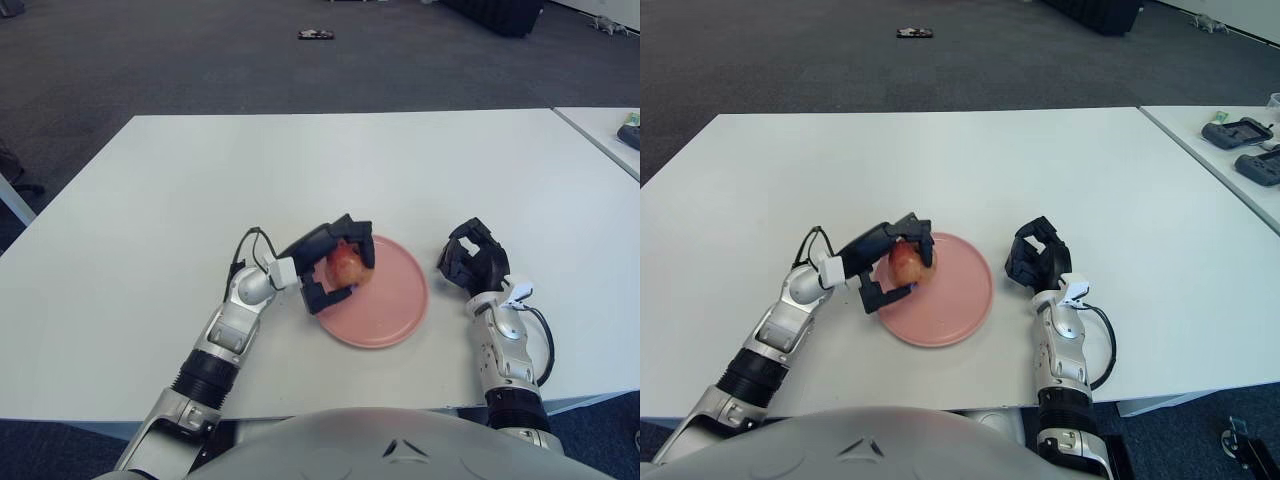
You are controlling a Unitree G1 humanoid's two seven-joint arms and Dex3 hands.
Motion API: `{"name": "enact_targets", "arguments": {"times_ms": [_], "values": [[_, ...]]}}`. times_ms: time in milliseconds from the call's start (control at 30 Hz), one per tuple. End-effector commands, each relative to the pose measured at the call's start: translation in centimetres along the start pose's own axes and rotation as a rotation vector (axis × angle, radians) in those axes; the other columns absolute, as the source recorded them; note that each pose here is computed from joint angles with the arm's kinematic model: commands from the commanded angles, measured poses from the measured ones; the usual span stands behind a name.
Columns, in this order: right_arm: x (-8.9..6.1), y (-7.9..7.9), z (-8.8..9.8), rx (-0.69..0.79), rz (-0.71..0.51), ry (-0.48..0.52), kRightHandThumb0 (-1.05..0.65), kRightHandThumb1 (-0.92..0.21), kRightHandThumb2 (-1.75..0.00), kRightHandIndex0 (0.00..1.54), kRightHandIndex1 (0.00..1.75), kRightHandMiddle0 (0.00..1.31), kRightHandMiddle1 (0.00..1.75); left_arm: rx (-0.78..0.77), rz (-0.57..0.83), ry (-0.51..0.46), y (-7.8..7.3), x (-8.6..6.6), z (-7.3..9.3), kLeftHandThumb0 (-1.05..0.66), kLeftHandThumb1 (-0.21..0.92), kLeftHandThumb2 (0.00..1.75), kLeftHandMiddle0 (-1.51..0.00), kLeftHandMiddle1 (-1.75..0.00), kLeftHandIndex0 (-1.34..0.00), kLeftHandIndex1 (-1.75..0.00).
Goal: Put the apple into the plate.
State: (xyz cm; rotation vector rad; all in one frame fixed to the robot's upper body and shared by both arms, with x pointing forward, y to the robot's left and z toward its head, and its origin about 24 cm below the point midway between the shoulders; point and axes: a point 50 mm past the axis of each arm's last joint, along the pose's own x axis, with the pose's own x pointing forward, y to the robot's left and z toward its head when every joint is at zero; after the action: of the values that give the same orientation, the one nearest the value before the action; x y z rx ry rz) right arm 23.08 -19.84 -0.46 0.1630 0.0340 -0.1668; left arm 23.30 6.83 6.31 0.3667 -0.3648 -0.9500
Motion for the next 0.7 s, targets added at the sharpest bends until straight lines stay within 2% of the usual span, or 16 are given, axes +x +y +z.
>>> {"name": "enact_targets", "arguments": {"times_ms": [0, 467, 667], "values": [[-0.9, -0.3, -1.9, 0.013, -0.021, 0.105, -0.45, -0.4, -1.22, 0.97, 1.75, 0.54, 1.75, 0.048, -0.04, -0.011, 0.1, 0.3, -0.3, 0.0, -0.11, 1.75, -0.99, -1.58, -0.71, -1.75], [-0.8, -0.3, -1.8, -0.003, -0.019, 0.107, -0.45, -0.4, -1.22, 0.96, 1.75, 0.54, 1.75, 0.013, -0.13, -0.04, -1.1, 0.5, -0.5, 0.0, -0.12, 1.75, -1.0, -1.57, -0.71, -1.75], [-0.8, -0.3, -1.8, -0.002, -0.014, 0.102, -0.45, -0.41, -1.21, 0.95, 1.75, 0.54, 1.75, 0.0, -0.15, -0.014, -1.5, 0.5, -0.6, 0.0, -0.12, 1.75, -1.0, -1.56, -0.71, -1.75]]}}
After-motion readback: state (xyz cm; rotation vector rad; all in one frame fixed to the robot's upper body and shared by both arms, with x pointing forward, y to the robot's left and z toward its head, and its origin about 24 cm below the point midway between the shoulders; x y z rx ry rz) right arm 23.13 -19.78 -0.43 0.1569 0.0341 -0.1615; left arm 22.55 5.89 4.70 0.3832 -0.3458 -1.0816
